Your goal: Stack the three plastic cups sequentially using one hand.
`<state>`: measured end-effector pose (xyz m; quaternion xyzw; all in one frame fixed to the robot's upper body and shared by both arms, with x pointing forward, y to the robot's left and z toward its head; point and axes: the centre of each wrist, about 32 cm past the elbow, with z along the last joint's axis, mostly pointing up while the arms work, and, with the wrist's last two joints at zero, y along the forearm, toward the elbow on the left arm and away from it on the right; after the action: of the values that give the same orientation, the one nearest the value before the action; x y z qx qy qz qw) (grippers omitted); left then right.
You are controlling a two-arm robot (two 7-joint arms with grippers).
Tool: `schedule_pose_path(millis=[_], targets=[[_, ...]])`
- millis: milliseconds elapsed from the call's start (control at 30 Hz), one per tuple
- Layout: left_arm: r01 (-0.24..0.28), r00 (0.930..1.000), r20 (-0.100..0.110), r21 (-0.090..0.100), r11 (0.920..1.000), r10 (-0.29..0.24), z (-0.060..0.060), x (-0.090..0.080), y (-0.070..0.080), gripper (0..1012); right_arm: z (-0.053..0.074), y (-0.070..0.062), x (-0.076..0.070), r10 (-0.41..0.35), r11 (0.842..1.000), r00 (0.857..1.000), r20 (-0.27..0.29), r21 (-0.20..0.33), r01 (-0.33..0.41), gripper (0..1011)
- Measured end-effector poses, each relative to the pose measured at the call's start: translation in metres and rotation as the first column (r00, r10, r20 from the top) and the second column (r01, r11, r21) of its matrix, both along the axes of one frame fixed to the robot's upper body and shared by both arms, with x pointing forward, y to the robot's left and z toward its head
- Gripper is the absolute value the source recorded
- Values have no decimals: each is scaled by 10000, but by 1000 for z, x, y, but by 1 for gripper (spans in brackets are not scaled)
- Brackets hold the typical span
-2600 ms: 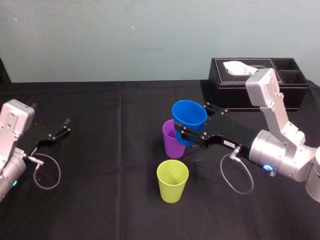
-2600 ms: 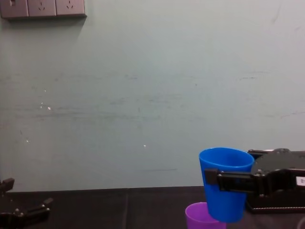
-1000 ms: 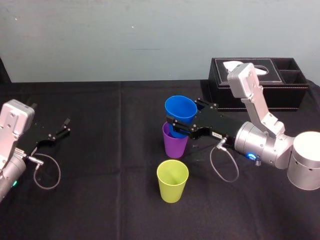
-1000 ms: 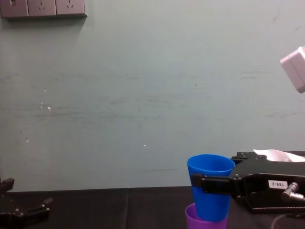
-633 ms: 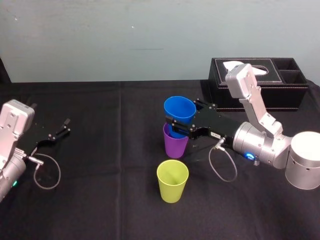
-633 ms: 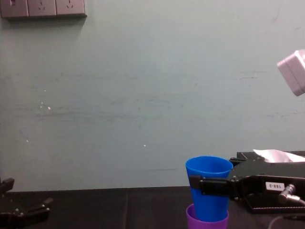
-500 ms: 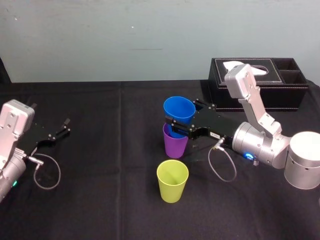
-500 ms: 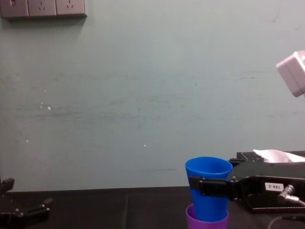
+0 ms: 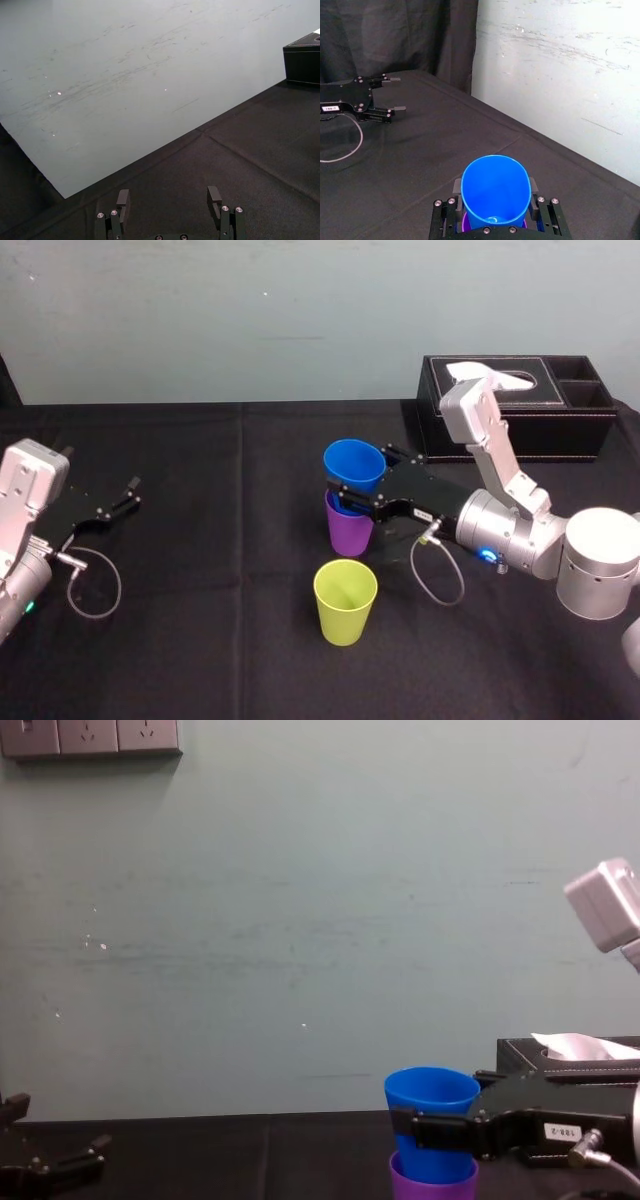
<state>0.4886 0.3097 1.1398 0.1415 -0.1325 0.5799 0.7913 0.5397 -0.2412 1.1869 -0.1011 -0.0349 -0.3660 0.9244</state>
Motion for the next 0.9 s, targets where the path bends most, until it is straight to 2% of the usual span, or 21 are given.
schedule_pose_path(millis=[200, 600, 900], targets=[[0, 10000, 0, 0, 10000, 0, 0, 0, 0, 1010, -4, 0, 1, -14, 10000, 10000, -60, 51, 14, 728], [0, 10000, 0, 0, 10000, 0, 0, 0, 0, 1010, -4, 0, 1, -16, 10000, 10000, -51, 54, 17, 744], [0, 10000, 0, 0, 10000, 0, 0, 0, 0, 1010, -4, 0, 1, -17, 10000, 10000, -46, 56, 17, 986]])
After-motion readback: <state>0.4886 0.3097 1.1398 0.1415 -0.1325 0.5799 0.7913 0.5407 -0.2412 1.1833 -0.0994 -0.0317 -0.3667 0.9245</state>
